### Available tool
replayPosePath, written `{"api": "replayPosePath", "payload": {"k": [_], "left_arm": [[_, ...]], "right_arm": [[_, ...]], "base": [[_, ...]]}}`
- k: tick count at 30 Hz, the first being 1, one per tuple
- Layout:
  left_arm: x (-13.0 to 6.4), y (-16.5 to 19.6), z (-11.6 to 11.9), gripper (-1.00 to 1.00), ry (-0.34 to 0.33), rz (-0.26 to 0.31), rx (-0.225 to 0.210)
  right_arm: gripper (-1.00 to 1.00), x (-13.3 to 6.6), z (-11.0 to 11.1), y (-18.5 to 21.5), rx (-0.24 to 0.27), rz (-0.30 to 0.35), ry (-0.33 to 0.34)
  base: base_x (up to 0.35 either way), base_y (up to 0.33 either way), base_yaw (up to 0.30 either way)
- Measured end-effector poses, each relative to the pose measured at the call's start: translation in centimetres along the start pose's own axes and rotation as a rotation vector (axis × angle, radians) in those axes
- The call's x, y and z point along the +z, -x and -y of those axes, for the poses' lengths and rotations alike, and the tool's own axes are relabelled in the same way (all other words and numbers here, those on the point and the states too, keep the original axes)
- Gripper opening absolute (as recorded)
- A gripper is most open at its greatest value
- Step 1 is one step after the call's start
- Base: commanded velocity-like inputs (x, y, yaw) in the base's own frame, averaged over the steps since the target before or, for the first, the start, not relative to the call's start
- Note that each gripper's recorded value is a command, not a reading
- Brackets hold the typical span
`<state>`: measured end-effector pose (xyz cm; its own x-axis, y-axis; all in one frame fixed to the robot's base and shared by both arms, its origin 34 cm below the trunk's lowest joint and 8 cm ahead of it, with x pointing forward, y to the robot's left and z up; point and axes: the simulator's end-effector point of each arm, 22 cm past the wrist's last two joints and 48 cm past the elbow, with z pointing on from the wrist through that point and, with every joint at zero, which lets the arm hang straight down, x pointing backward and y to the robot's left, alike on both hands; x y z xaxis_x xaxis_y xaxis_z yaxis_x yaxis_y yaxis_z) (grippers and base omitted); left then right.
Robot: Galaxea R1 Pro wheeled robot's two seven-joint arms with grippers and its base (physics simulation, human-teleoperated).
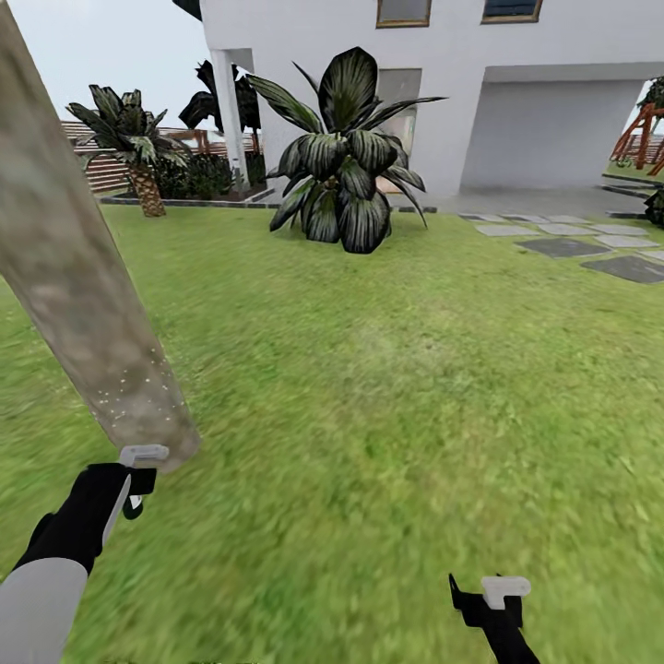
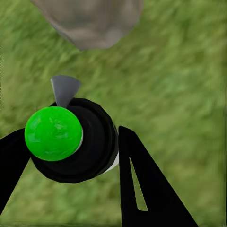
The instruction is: In the garden, pick up the pesticide atomizer on the floor and spray pesticide onto both trees until each tree trunk is fully covered.
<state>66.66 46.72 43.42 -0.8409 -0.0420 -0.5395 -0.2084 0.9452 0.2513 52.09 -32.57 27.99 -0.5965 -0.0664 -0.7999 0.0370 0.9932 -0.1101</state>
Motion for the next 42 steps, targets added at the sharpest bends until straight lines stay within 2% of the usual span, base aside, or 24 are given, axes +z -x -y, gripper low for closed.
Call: {"api": "replayPosePath", "payload": {"k": [7,9,17,19,23,25,28,31,34,37,42], "left_arm": [[0.3,-0.4,0.1,-1.00,-0.004,-0.006,-0.001],[0.3,0.2,0.2,-1.00,-0.007,0.029,-0.001],[-0.2,2.3,0.0,-1.00,-0.013,0.064,-0.002],[-0.9,4.7,-0.3,-1.00,-0.009,0.095,-0.011],[-2.3,8.5,0.1,-1.00,-0.038,0.093,-0.033],[-2.5,9.4,-1.1,-1.00,-0.035,0.095,-0.028],[-2.8,10.0,-6.8,-1.00,0.009,0.102,-0.023],[-3.5,11.1,-5.4,-1.00,-0.082,0.122,-0.023],[-4.6,12.3,-2.8,-1.00,-0.112,0.091,0.037],[-5.4,13.0,-3.2,-1.00,-0.090,0.085,0.054],[-5.4,12.6,-6.2,-1.00,-0.044,0.079,0.051]], "right_arm": [[1.00,0.0,-0.1,0.0,0.001,0.000,0.001],[1.00,0.0,-0.1,0.0,0.001,0.000,0.001],[1.00,0.0,0.1,0.0,-0.001,0.000,-0.001],[1.00,0.0,0.1,0.0,0.000,0.001,-0.002],[1.00,0.0,0.2,0.1,0.000,0.002,-0.002],[1.00,0.0,0.1,0.1,-0.001,0.002,-0.002],[1.00,0.0,0.1,0.1,-0.001,0.002,-0.001],[1.00,0.0,0.2,0.1,0.000,0.002,-0.003],[1.00,0.0,0.2,0.1,0.000,0.003,-0.003],[1.00,0.0,0.2,0.1,0.000,0.002,-0.002],[1.00,0.0,0.1,0.1,-0.001,0.002,-0.002]], "base": [[0.003,-0.266,0.275],[0.000,-0.208,0.278],[0.000,-0.022,0.278],[0.000,0.000,0.232],[0.000,0.000,0.061],[0.000,0.000,0.006],[0.000,0.000,0.001],[0.000,0.000,0.000],[0.000,0.000,0.000],[0.000,0.000,0.000],[0.038,0.030,0.000]]}}
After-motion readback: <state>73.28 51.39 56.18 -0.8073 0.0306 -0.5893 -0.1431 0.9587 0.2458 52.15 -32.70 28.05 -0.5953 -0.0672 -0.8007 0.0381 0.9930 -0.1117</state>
